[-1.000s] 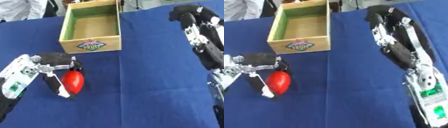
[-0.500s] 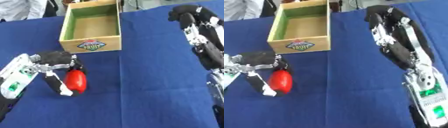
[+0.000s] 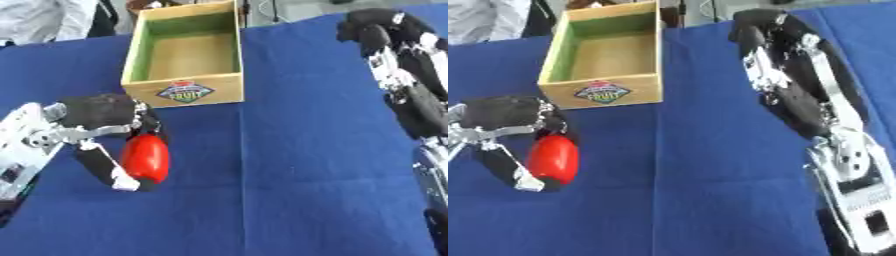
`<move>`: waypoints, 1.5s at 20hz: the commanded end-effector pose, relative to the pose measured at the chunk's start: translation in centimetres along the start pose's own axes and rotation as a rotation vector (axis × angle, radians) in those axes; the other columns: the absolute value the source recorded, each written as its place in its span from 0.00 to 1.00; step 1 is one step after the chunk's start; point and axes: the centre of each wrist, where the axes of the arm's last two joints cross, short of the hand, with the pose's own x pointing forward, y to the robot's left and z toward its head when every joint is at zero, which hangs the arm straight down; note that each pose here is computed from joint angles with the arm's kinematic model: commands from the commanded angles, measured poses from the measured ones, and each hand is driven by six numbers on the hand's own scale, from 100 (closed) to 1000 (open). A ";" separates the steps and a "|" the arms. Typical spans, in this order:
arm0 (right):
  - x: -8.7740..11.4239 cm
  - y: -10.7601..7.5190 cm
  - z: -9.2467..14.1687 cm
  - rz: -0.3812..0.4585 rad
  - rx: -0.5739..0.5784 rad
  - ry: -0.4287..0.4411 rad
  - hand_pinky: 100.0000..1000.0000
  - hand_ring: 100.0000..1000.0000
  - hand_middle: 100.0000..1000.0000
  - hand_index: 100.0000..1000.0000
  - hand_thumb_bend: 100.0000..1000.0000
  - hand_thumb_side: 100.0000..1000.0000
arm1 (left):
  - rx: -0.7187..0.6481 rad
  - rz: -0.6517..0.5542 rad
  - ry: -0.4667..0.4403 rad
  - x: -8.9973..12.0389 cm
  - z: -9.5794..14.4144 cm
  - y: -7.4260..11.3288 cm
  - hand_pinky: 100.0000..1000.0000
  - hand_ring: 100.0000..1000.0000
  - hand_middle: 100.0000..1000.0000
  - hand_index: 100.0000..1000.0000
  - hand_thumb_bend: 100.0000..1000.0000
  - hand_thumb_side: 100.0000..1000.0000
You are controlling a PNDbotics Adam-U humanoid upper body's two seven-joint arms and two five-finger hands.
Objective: Pick up objects on the table and place them in the box.
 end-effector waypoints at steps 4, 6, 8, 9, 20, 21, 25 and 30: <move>0.8 -0.4 -0.4 0.006 -0.001 -0.035 0.93 0.82 0.57 0.75 0.00 0.55 | 0.102 -0.115 0.035 0.2 3.8 4.3 0.00 0.23 0.35 0.60 0.15 0.57; 0.8 -0.4 -0.4 0.007 -0.001 -0.036 0.93 0.82 0.57 0.75 0.00 0.55 | 0.150 -0.128 0.058 0.2 4.7 5.2 0.00 0.22 0.35 0.59 0.15 0.58; 0.9 -0.4 -0.4 0.008 0.001 -0.037 0.93 0.82 0.57 0.75 0.00 0.55 | 0.198 -0.137 0.083 0.2 5.6 6.0 0.00 0.21 0.34 0.59 0.14 0.60; 0.9 -0.4 -0.5 0.007 0.003 -0.037 0.93 0.82 0.57 0.75 0.00 0.55 | 0.218 -0.140 0.099 0.0 6.0 6.4 0.00 0.21 0.34 0.59 0.13 0.60; 1.1 -0.1 -0.7 0.006 0.037 -0.051 0.93 0.82 0.57 0.75 0.00 0.55 | 0.437 -0.171 0.292 -3.4 9.6 8.8 0.00 0.22 0.32 0.57 0.11 0.63; 1.1 -0.1 -0.7 0.005 0.042 -0.055 0.93 0.82 0.57 0.75 0.00 0.55 | 0.453 -0.171 0.305 -3.9 9.8 8.9 0.00 0.22 0.31 0.57 0.11 0.63; 1.3 0.1 -1.0 -0.001 0.067 -0.071 0.93 0.82 0.57 0.75 0.00 0.55 | 0.528 -0.171 0.358 -5.6 9.8 9.1 0.00 0.22 0.30 0.55 0.11 0.61; 1.6 0.3 -1.3 -0.004 0.099 -0.085 0.93 0.82 0.57 0.75 0.00 0.55 | 0.580 -0.182 0.400 -7.7 9.1 8.9 0.00 0.22 0.30 0.55 0.11 0.61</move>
